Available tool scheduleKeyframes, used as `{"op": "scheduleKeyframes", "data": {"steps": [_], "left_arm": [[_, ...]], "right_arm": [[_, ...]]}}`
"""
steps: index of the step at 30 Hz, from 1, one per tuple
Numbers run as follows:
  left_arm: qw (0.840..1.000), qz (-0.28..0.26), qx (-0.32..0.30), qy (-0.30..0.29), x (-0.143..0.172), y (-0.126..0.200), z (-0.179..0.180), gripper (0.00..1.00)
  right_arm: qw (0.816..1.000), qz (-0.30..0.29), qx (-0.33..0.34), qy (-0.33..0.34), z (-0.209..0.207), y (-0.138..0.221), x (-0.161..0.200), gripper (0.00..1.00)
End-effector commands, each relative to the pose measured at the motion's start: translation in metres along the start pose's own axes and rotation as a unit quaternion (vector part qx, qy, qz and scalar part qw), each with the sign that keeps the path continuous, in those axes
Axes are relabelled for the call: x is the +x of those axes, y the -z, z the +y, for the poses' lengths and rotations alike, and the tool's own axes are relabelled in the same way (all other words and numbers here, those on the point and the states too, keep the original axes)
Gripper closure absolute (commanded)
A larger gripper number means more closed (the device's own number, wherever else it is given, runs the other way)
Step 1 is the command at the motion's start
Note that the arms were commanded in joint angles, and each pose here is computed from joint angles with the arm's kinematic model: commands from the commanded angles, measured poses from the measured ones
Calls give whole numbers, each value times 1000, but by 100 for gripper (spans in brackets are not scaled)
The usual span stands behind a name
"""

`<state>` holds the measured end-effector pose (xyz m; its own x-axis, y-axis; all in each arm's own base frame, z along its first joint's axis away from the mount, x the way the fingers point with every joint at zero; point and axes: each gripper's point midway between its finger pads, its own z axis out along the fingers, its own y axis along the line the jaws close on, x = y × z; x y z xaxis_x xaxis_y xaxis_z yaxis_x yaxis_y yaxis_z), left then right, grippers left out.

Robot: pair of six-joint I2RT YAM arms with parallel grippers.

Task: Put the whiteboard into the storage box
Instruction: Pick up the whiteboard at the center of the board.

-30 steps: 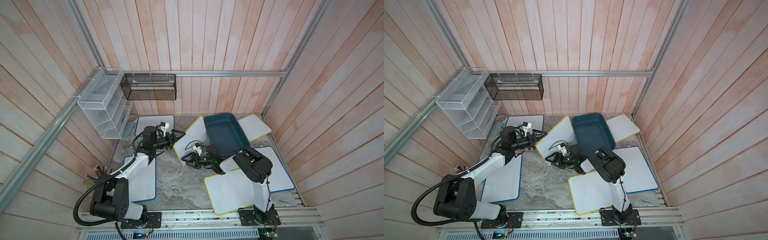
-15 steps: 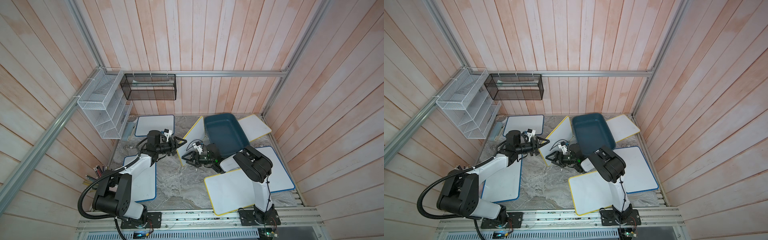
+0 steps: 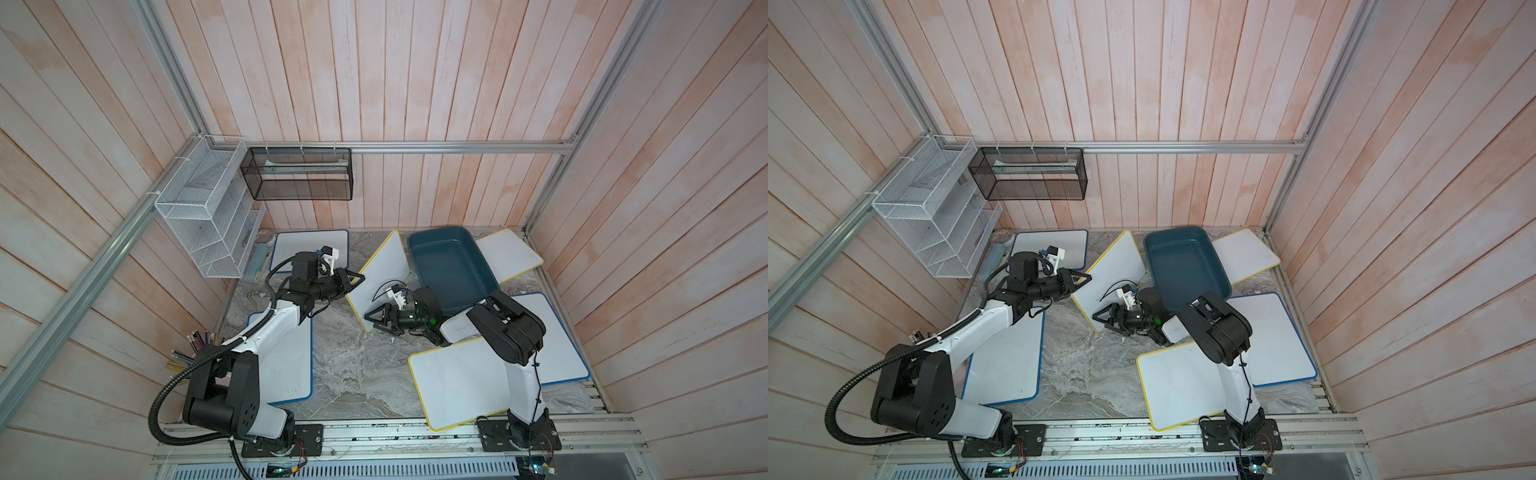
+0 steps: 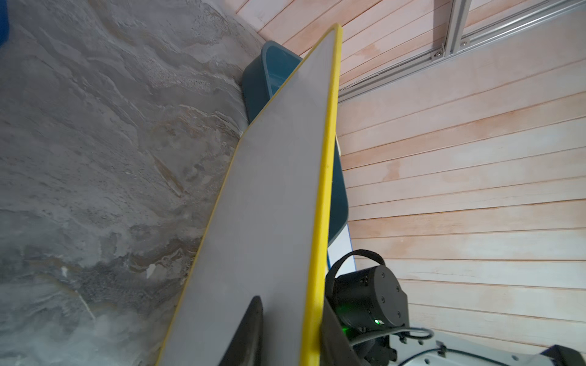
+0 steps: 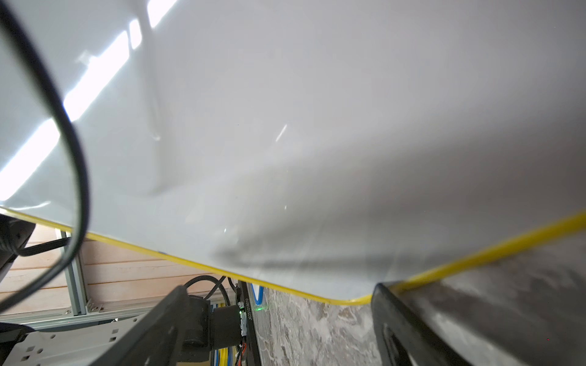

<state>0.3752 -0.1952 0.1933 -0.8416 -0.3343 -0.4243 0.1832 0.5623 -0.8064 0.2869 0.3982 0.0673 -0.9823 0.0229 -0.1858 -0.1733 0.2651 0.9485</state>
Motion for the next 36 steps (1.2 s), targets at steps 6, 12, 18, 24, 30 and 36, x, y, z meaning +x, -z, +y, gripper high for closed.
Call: {"op": "scheduleKeyframes", "data": {"steps": [6, 12, 18, 24, 30, 36], "left_arm": [[996, 65, -55, 34, 40, 2, 23, 100], [997, 49, -57, 18, 30, 15, 20, 100], [1000, 19, 15, 19, 15, 33, 1, 100], [998, 27, 24, 43, 16, 32, 12, 100], [998, 45, -44, 21, 21, 33, 34, 100], [992, 75, -96, 17, 30, 37, 54, 100]], "right_arm": [[1000, -13, -6, 24, 8, -3, -9, 9], [1000, -13, -6, 27, 10, -2, -10, 9], [999, -15, 6, 28, 10, 1, -11, 9], [999, -16, 39, 34, 4, 2, -14, 9], [998, -4, 61, 28, -6, -2, -13, 9], [993, -1, 112, 29, -24, -2, -17, 9]]}}
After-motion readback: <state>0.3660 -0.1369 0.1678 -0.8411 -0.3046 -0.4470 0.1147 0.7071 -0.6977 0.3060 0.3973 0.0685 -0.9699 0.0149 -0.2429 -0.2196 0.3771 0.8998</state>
